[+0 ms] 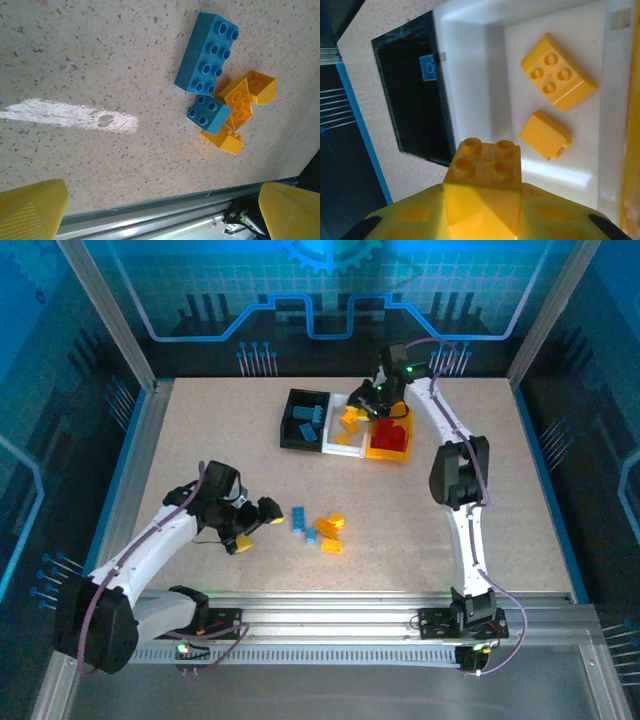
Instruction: Sort the legos into containers by color
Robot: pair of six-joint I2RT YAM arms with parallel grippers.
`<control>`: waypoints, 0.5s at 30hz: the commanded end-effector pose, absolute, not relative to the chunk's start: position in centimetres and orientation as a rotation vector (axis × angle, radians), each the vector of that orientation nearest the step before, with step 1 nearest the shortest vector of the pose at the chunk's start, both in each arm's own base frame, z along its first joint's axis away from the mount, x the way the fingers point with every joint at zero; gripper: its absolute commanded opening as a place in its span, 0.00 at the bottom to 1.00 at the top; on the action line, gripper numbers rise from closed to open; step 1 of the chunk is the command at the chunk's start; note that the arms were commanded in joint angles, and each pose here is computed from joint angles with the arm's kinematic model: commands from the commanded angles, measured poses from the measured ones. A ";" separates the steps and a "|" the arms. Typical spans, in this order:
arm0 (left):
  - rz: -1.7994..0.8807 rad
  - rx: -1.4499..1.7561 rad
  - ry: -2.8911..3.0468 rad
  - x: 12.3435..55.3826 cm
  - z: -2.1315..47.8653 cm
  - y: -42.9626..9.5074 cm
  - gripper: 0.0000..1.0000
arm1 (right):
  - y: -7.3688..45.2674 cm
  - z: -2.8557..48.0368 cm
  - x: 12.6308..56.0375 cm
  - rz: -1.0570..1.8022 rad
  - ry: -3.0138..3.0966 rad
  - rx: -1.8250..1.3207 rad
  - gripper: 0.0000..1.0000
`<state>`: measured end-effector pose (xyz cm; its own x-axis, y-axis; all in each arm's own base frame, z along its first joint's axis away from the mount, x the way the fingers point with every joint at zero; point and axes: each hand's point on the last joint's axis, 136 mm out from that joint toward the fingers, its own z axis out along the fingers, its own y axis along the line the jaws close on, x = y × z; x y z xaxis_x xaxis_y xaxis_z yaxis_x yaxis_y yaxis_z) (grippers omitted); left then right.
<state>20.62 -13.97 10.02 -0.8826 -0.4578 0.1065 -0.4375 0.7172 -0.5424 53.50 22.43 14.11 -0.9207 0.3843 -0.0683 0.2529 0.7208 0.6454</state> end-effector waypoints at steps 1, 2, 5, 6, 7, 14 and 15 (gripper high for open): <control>-0.939 -0.719 2.887 20.8 10.2 -14.6 0.99 | 22.1 14.3 54.4 1.021 2.715 0.574 0.34; -0.940 -0.719 2.887 20.9 10.2 -14.7 0.99 | 22.0 14.3 54.5 1.021 2.712 0.576 0.37; -0.937 -0.719 2.883 21.2 10.4 -14.7 0.99 | 22.0 13.9 54.6 1.023 2.717 0.582 0.43; -0.938 -0.718 2.882 21.2 10.4 -14.7 0.99 | 22.1 13.9 54.6 1.023 2.718 0.582 0.44; -0.937 -0.718 2.884 21.3 10.4 -14.7 0.99 | 22.0 13.9 54.6 1.023 2.719 0.583 0.46; -0.935 -0.733 2.881 21.3 10.4 -14.7 0.99 | 22.1 14.1 54.4 1.031 2.722 0.561 0.49; -0.935 -0.730 2.880 21.3 10.4 -14.8 0.99 | 22.1 14.3 54.3 1.034 2.722 0.555 0.49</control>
<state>20.88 -14.12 9.58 -0.8817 -0.4566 0.1188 -0.4439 0.7178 -0.5364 54.19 22.45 13.43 -0.9134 0.4052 -0.0398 0.2829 0.7018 0.6538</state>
